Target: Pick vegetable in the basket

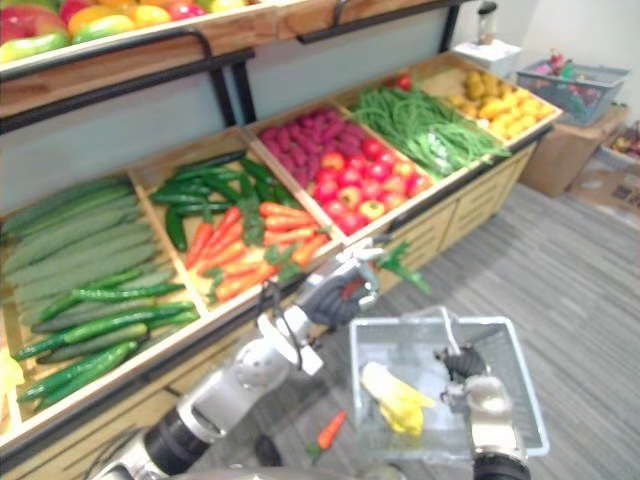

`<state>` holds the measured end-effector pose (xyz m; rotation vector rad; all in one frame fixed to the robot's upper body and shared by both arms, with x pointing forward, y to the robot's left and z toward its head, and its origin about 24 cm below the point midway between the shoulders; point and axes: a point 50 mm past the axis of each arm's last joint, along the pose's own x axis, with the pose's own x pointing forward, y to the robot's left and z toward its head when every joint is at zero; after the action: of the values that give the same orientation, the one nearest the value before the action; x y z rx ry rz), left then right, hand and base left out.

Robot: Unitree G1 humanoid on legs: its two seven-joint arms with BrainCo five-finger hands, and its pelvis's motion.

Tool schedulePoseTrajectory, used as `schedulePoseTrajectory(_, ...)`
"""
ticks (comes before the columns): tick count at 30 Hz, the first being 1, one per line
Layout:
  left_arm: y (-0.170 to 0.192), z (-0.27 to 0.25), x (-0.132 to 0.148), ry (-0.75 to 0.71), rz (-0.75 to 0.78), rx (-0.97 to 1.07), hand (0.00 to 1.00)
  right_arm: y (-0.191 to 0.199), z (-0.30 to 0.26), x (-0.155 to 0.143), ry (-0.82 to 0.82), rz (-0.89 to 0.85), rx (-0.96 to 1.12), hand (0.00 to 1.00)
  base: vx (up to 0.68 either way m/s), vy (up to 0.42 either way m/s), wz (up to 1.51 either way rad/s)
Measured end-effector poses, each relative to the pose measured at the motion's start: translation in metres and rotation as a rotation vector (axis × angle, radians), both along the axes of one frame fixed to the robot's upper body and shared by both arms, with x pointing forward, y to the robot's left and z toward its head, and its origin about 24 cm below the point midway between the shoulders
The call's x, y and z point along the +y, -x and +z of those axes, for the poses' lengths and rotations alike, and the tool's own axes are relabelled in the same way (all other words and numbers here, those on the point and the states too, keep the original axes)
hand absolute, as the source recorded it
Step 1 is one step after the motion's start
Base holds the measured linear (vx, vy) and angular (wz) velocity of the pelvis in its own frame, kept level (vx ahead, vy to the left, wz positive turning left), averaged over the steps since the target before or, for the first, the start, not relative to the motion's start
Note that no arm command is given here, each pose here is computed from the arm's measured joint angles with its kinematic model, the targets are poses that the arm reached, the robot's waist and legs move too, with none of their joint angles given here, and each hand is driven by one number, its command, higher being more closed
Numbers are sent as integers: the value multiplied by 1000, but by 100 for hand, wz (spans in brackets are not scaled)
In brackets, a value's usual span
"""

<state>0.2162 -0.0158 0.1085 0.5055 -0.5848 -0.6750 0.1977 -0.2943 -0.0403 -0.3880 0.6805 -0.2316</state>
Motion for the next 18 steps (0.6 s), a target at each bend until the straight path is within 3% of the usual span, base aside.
schedulePoseTrajectory(11,0,-45,-18,-67,29,182,100,1,7,22,-44,28,-73,100,47,-30,-9)
schedulePoseTrajectory(18,4,-83,-20,-201,58,243,100,1,-1,44,-73,97,-47,100,70,-32,-10)
